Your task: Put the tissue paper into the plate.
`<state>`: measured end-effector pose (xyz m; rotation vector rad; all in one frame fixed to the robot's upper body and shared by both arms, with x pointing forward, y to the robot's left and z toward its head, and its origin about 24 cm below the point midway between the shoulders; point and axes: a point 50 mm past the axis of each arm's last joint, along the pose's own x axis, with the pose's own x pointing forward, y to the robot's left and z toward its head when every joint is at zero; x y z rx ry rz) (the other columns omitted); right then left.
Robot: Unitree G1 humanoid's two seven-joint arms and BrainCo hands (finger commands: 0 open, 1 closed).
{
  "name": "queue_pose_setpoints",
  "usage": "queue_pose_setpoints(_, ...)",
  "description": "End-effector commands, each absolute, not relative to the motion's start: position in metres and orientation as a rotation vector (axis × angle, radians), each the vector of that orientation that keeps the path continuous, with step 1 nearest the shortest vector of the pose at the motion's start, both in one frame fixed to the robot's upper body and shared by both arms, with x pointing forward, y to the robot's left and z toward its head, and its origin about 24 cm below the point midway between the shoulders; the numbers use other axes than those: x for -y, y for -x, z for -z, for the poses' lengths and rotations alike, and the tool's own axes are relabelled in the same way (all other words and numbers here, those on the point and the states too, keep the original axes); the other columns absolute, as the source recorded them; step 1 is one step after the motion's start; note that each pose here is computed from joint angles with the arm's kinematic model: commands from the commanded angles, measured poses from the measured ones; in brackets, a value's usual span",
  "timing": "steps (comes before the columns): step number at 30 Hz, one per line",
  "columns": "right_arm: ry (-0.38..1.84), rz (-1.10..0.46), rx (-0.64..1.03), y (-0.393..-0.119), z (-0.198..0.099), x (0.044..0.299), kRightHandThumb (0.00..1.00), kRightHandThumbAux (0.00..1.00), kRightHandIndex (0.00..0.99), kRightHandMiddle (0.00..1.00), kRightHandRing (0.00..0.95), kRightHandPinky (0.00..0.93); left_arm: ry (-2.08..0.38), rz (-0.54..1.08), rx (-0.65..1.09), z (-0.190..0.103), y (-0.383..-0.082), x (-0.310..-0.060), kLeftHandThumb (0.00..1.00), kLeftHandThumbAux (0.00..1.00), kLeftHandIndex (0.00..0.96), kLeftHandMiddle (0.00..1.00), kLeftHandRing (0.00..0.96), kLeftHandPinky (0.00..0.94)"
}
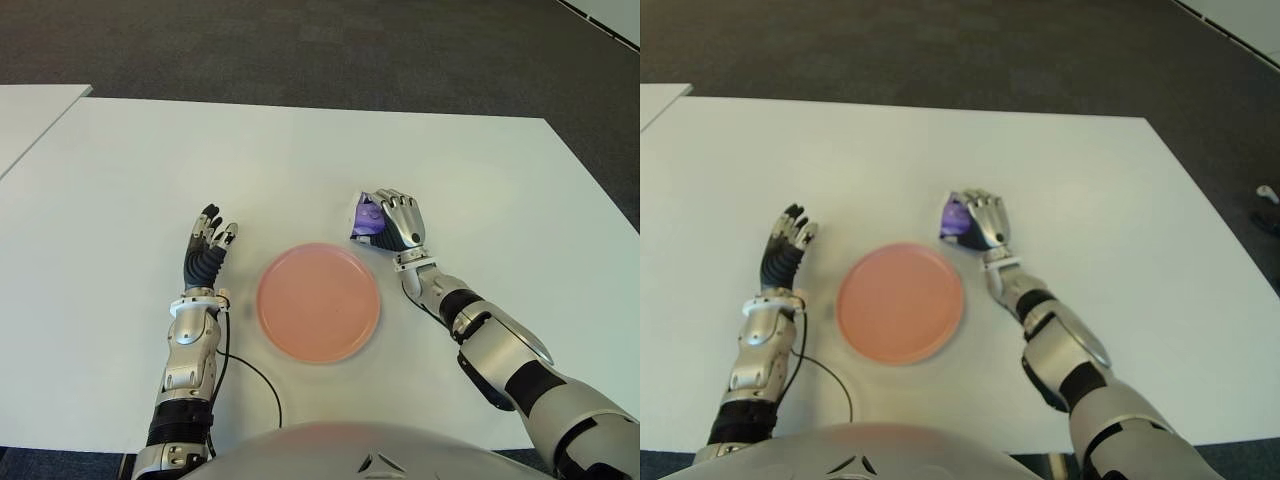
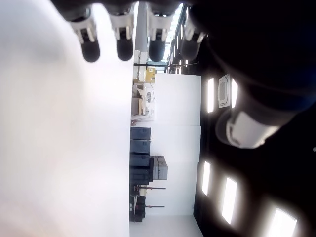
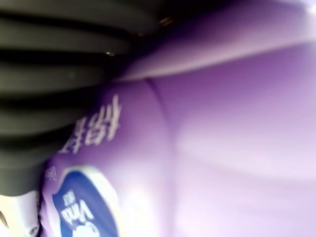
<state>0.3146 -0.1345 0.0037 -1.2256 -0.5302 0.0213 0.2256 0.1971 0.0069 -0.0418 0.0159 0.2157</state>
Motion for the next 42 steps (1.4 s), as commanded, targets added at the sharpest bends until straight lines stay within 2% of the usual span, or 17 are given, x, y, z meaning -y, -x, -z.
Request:
queue_pose_setpoints(1,1.208,-0.335,0.205,-0.252,0.07,0.124,0.857,0.673,0.415,0.539,0.901,0.879,0.048,-0.216,-0.033,-0.005,-0.225,-0.196,0.0,0.568,0.002,0.018,0.0,0.0)
queue_pose_setpoints(16,1.14,-0.245,0.202,-0.25,0.068,0.124,0.856,0.674,0.411,0.541,0.894,0.876,0.048,-0.214,-0.037,-0.004,-0.225,-0.196,0.0,0.559,0.0,0.013,0.0,0.0)
queue_pose_setpoints(23,1.063,-0.169,0.233,-0.269,0.05,0.128,0.855,0.675,0.408,0.544,0.885,0.87,0.046,-0.211,-0.032,-0.004,-0.225,-0.197,0.0,0.558,0.0,0.01,0.0,0.0)
queue_pose_setpoints(30,0.963,-0.042,0.384,-0.299,0.011,0.136,0.853,0.677,0.403,0.543,0.878,0.857,0.042,-0.212,-0.037,-0.004,-0.225,-0.197,0.0,0.555,0.0,0.011,0.0,0.0)
queue_pose_setpoints(31,0.941,-0.02,0.438,-0.305,0.0,0.135,0.813,0.688,0.416,0.668,0.882,0.861,0.043,-0.212,-0.038,-0.004,-0.225,-0.197,0.0,0.556,0.0,0.012,0.0,0.0)
queue_pose_setpoints(34,0.895,0.017,0.543,-0.314,-0.021,0.133,0.764,0.702,0.432,0.817,0.885,0.866,0.045,-0.213,-0.039,-0.004,-0.225,-0.197,0.0,0.559,0.0,0.014,0.0,0.0)
queue_pose_setpoints(37,0.866,0.037,0.621,-0.317,-0.033,0.13,0.747,0.707,0.438,0.863,0.885,0.867,0.05,-0.215,-0.039,-0.003,-0.224,-0.197,0.0,0.564,0.002,0.015,0.0,0.0)
queue_pose_setpoints(42,0.826,0.035,0.732,-0.318,-0.051,0.125,0.738,0.709,0.44,0.878,0.882,0.874,0.054,-0.219,-0.039,-0.003,-0.224,-0.197,0.0,0.571,0.006,0.019,0.0,0.0)
